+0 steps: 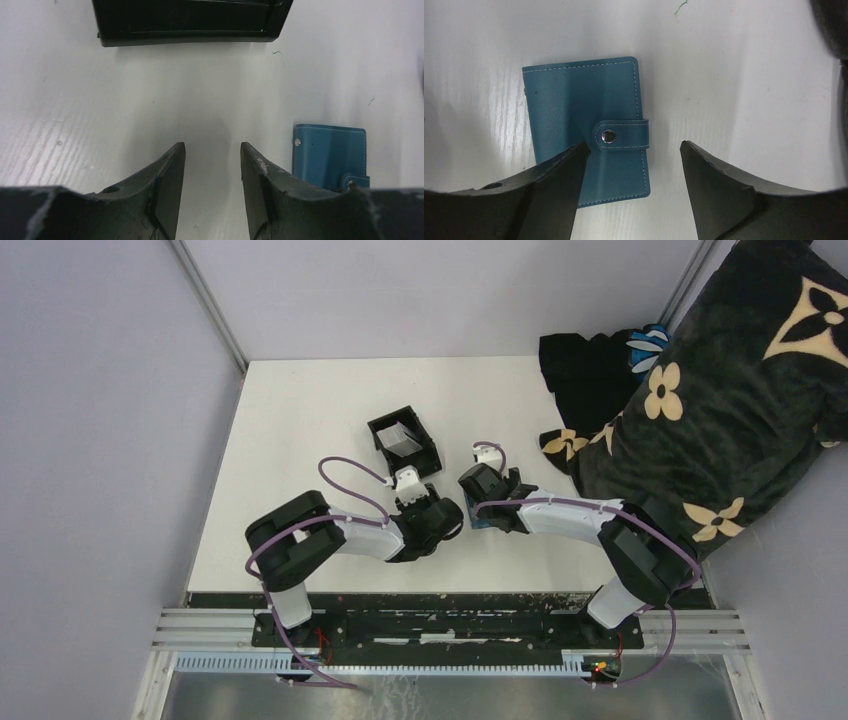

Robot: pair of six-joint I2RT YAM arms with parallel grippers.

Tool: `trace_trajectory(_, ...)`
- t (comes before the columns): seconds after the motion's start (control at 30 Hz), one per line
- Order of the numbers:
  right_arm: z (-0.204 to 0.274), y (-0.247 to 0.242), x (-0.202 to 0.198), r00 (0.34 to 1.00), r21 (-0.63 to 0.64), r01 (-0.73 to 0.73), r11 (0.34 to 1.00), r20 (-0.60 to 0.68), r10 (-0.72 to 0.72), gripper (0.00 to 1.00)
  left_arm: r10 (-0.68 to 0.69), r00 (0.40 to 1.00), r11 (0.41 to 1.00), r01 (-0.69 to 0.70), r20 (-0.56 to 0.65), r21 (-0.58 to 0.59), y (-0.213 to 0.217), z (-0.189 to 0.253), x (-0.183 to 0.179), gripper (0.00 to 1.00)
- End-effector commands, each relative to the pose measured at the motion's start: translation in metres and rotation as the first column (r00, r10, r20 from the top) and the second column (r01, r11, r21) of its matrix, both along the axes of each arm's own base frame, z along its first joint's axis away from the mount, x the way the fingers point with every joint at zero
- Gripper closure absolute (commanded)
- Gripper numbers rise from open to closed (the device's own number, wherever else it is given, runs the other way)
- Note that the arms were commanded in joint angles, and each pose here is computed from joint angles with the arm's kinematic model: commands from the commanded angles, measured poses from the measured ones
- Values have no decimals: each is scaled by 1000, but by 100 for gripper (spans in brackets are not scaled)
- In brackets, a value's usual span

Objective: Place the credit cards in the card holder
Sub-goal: Open the card holder at the center of the board.

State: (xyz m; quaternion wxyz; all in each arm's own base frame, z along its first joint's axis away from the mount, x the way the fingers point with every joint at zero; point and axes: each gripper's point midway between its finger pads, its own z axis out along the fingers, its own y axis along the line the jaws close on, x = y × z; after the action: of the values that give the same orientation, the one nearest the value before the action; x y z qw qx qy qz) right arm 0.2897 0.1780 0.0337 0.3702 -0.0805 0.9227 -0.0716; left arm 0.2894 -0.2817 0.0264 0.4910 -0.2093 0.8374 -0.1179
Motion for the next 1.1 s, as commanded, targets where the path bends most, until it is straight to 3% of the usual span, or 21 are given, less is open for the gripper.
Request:
trace_trajectory(0.0, -25, -7, -9, 996, -44, -25, 999, -92, 21, 24, -14, 998, 999, 17, 69, -43, -16, 10, 11, 47)
trace_trajectory(0.27, -27, -6, -9, 994, -28, -38, 999, -107, 35, 26, -45, 988, 989, 64, 146, -133, -37, 25, 22, 42)
trace_trajectory(0.67, -31, -1, -14, 989, 17, -56, 998, -132, 58, 27, -127, 986, 922, 156, 103, -353, -61, 5, 30, 41)
trace_trajectory(1.07, -34, 2, -14, 986, 49, -69, 996, -149, 75, 29, -257, 964, 890, 264, 68, -372, -80, -6, 20, 43)
